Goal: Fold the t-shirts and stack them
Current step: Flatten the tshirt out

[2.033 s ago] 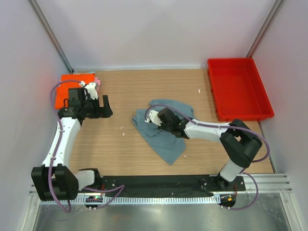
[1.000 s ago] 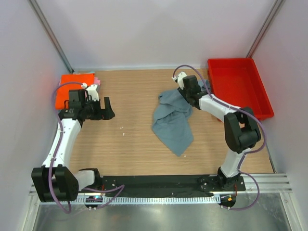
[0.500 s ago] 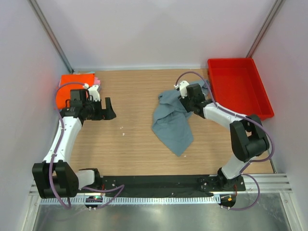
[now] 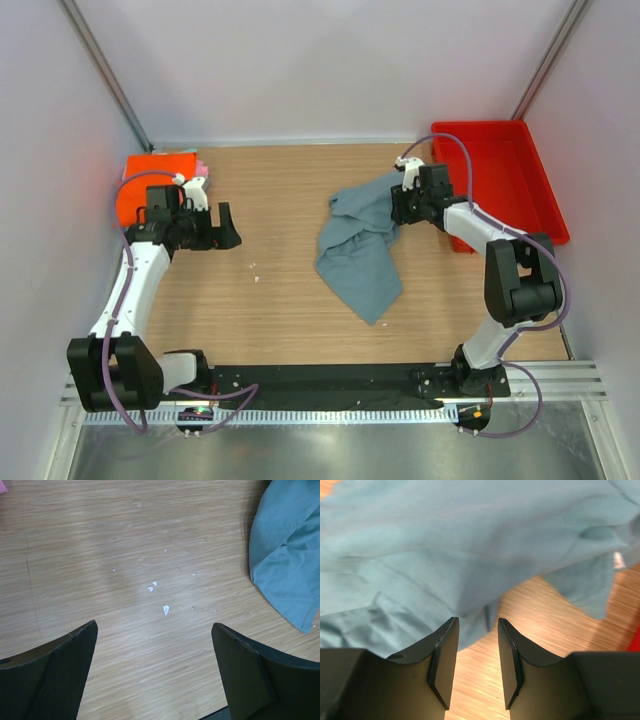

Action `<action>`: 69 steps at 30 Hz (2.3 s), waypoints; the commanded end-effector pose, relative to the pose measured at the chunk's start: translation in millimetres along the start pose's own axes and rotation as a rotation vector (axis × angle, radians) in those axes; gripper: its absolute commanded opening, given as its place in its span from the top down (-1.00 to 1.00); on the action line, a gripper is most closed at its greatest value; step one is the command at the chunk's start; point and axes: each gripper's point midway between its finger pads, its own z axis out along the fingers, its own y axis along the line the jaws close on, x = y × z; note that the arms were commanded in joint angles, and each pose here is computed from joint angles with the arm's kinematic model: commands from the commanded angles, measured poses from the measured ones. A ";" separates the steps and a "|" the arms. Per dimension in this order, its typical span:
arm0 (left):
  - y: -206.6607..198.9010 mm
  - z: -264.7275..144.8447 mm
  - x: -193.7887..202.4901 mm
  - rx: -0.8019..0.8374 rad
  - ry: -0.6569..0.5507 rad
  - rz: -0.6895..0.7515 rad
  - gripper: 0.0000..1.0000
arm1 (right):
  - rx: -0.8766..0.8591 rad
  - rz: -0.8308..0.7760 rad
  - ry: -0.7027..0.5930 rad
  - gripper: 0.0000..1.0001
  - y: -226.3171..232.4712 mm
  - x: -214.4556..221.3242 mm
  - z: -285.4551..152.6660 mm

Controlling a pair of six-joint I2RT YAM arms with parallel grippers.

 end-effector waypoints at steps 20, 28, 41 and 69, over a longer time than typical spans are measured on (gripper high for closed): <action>0.9 -2.3 -5.0 0.001 -0.028 0.022 -0.92 | -0.212 0.076 -0.054 0.16 23.4 -15.1 8.4; 1.2 -3.6 -4.9 -0.004 -0.034 0.025 -0.92 | -0.244 0.075 -0.083 0.17 28.7 -21.7 7.4; 1.7 -2.9 -3.9 -0.003 -0.032 0.022 -0.92 | -0.263 0.102 -0.053 0.31 30.7 -18.1 12.6; -2.4 -3.5 -4.5 0.018 -0.036 0.028 -0.93 | -0.278 0.008 -0.256 0.97 38.8 -67.0 -32.1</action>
